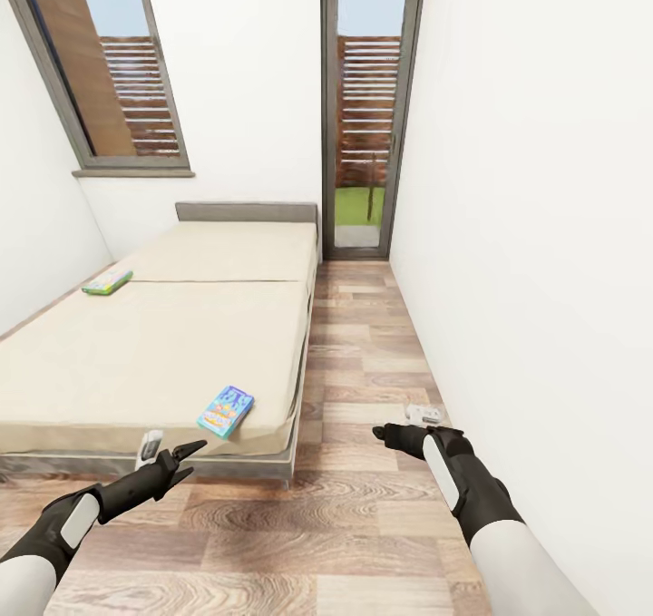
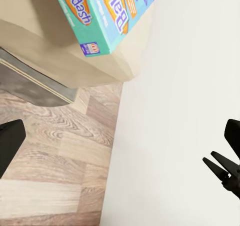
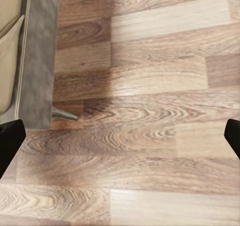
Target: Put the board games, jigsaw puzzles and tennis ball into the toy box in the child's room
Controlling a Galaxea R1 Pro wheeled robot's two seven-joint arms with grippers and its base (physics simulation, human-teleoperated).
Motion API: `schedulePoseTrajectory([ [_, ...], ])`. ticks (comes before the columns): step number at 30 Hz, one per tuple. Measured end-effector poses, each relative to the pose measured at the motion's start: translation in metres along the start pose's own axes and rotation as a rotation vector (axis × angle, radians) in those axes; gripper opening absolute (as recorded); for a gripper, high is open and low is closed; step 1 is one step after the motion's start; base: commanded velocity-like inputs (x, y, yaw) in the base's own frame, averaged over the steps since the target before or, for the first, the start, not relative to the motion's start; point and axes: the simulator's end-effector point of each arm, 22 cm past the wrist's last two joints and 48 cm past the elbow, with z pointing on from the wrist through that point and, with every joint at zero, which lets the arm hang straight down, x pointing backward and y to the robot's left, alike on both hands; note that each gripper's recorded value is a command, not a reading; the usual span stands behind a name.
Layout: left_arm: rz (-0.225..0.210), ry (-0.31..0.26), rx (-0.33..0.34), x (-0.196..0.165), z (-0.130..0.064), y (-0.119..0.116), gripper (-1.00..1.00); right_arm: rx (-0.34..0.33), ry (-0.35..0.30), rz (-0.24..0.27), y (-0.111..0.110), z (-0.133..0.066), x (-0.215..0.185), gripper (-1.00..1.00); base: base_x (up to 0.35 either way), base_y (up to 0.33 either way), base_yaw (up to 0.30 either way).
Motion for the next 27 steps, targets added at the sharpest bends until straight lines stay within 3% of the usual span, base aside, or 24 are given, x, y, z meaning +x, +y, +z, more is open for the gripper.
schedulePoseTrajectory([
  [7, -0.003, 0.002, -0.003, 0.0013, 0.0009, 0.0027, 1.0, 0.001, 0.005, 0.001, -0.0009, 0.0022, 0.0024, 1.0, 0.183, 0.027, 0.0],
  [27, -0.004, 0.002, -0.004, 0.0016, 0.001, 0.0031, 1.0, 0.001, 0.005, 0.001, -0.0011, 0.0025, 0.0029, 1.0, 0.056, 0.004, 0.0],
])
